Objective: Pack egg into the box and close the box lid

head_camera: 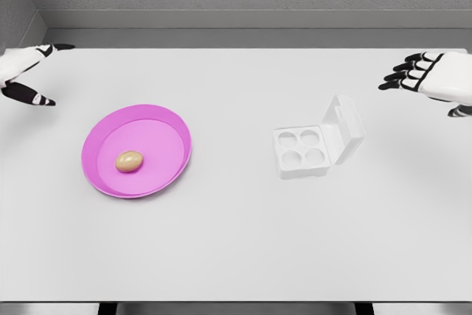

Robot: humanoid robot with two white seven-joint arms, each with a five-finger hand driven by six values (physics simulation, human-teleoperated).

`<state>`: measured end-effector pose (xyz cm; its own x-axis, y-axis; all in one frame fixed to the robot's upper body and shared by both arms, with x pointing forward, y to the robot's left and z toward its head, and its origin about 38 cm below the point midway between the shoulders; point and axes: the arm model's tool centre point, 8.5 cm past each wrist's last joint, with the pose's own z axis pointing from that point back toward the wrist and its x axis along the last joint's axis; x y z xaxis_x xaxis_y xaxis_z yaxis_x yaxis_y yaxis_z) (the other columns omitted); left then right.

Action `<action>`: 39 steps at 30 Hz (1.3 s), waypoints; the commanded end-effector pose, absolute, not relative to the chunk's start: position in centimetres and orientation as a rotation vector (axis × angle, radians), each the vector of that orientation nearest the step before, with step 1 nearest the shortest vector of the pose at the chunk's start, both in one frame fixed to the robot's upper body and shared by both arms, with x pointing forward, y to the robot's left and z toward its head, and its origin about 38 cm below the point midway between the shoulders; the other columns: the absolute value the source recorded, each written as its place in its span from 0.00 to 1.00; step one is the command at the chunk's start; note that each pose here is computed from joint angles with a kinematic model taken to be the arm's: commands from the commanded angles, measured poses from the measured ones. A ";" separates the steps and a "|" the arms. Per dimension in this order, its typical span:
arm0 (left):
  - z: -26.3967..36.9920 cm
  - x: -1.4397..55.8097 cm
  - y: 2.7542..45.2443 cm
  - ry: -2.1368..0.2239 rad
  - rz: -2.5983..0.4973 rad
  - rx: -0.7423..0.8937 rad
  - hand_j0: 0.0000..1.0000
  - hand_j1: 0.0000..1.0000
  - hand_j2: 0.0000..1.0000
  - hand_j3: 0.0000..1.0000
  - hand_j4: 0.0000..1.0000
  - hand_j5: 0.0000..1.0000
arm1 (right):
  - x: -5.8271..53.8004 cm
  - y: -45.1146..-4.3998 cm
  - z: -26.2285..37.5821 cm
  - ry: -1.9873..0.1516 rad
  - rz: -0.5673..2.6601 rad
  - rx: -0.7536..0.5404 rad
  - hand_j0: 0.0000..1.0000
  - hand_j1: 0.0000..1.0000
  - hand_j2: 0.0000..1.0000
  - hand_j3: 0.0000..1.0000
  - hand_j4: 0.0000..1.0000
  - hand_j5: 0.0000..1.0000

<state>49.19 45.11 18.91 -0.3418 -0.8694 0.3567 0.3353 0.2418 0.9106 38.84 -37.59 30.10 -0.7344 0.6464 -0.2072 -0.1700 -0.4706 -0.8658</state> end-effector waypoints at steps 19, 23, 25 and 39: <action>22.4 44.5 35.2 -1.397 -1.952 0.341 1.00 1.00 1.00 1.00 1.00 1.00 | 39.5 -40.6 22.4 -1.010 2.182 -0.551 1.00 1.00 1.00 1.00 1.00 1.00; 20.7 43.6 34.2 -1.371 -1.992 0.281 1.00 1.00 1.00 1.00 1.00 1.00 | 39.5 -39.8 21.1 -0.989 2.212 -0.530 1.00 1.00 1.00 1.00 1.00 1.00; 20.6 43.5 34.1 -1.367 -1.998 0.275 1.00 1.00 1.00 1.00 1.00 1.00 | 39.7 -39.5 21.0 -0.998 2.213 -0.529 1.00 1.00 1.00 1.00 1.00 1.00; 16.8 42.1 31.3 -1.330 -2.073 0.164 0.99 0.99 0.99 0.99 0.99 0.99 | 39.8 -39.2 20.9 -0.993 2.224 -0.537 1.00 1.00 1.00 1.00 1.00 1.00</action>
<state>42.00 31.99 16.98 -0.7666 -0.5982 0.2335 0.4638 -0.2642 0.8457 39.77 -39.12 20.82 -0.7164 0.6895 -0.1066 -0.3822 -0.5157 -0.7668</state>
